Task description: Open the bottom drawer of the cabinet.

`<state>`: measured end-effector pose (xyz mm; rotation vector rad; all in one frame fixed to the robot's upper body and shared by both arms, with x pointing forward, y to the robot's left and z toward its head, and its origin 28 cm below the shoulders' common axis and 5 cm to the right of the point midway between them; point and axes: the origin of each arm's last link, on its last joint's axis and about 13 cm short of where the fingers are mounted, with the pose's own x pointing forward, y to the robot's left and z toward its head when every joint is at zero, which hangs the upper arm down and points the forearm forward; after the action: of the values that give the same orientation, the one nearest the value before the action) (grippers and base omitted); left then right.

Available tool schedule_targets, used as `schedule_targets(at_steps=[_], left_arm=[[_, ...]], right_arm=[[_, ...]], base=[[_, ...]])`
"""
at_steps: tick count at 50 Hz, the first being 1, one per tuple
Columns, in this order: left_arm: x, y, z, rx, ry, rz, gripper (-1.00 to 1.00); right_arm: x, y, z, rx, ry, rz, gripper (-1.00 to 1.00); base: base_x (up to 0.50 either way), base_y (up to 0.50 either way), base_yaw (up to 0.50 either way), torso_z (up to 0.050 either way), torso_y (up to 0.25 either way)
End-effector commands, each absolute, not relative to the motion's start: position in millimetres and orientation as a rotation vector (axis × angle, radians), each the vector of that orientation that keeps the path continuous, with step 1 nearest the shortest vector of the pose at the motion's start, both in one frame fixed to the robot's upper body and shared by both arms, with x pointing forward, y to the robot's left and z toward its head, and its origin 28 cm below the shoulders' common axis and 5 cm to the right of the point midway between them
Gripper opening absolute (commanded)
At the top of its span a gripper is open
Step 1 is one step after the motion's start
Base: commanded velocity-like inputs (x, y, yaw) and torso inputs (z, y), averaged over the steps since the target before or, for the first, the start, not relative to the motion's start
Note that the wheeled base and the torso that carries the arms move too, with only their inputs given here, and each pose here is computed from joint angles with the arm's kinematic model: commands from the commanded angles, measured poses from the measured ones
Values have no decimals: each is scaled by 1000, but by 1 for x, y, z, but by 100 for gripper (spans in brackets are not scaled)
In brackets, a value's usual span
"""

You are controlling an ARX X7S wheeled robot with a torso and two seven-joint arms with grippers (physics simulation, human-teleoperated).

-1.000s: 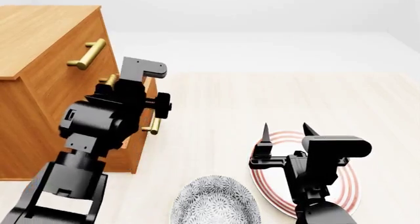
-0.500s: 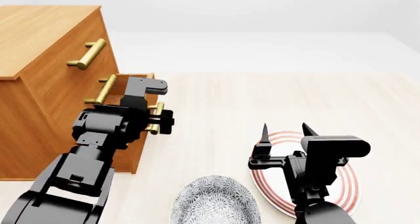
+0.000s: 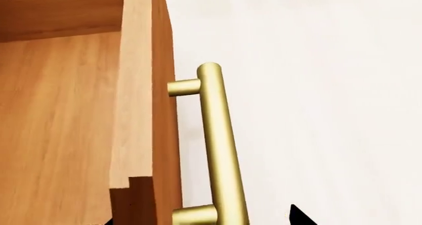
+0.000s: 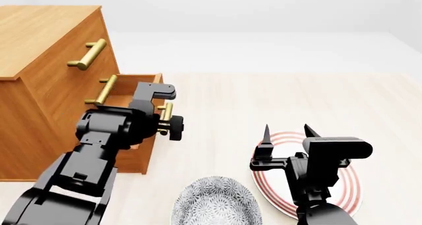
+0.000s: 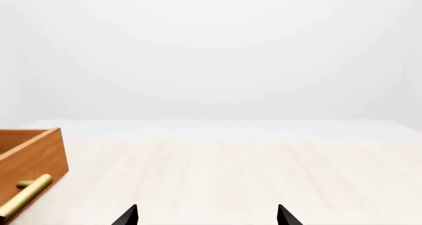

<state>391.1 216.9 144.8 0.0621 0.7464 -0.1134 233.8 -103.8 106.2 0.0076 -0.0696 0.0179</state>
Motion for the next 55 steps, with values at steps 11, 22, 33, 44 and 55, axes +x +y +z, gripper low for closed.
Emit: schedule_targets(at_steps=[11,22,33,44,55], left_arm=[[384,180,145,15,746,-328,100],[382,164,151,12,720,-409,100],[379,164,152,6,703,-426,100],[367,168,171,8,380,-427,100],[311,175,212,43,-207,-196,100]], right_arm=[[233,-106,107,7,-72,9,100],[233,-106,109,7,-75,13,100],[233,-106,108,8,-74,13,100],[233,-106,110,4,-83,13,100],[235,-101,141,-30,-208,9,100]], base=[[0,0,0,0,0],[0,0,0,0,0],[0,0,0,0,0],[0,0,0,0,0],[0,0,0,0,1]])
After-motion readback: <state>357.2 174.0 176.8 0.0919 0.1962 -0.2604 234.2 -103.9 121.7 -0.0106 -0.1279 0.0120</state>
